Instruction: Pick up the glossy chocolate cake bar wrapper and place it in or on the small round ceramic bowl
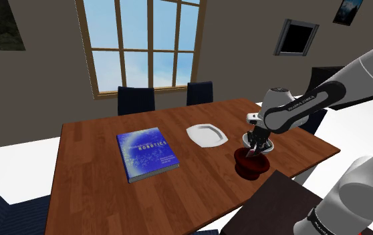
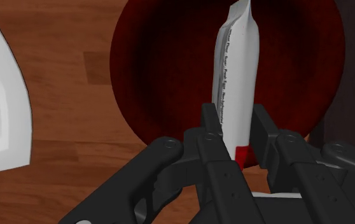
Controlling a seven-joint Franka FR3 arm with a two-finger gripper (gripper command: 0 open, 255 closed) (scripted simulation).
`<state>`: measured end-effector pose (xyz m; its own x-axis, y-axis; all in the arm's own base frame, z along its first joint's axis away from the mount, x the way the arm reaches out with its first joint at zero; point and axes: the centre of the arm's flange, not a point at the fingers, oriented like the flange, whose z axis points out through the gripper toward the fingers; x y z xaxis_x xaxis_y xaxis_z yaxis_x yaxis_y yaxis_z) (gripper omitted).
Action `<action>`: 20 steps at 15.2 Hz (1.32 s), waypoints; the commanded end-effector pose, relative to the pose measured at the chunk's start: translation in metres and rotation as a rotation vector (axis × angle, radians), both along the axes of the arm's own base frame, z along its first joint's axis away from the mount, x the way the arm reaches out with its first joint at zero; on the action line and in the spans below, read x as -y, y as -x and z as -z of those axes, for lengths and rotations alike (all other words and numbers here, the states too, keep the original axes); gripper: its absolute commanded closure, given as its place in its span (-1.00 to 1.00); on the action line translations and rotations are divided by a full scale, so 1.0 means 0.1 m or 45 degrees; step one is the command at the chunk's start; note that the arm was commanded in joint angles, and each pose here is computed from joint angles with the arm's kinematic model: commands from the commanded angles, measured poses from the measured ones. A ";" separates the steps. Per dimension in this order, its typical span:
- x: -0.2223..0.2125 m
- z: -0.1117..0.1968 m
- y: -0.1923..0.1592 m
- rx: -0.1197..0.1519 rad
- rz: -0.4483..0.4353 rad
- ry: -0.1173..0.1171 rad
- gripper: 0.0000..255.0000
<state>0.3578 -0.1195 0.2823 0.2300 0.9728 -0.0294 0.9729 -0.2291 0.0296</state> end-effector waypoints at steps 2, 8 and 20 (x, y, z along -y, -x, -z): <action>0.00 0.13 0.00 0.001 0.000 0.000 1.00; 0.00 0.13 0.00 0.001 0.000 0.000 1.00; -0.01 -0.37 0.01 0.001 0.000 0.000 -1.00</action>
<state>0.3566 -0.1178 0.3144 0.2299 0.9728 -0.0292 0.9729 -0.2290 0.0326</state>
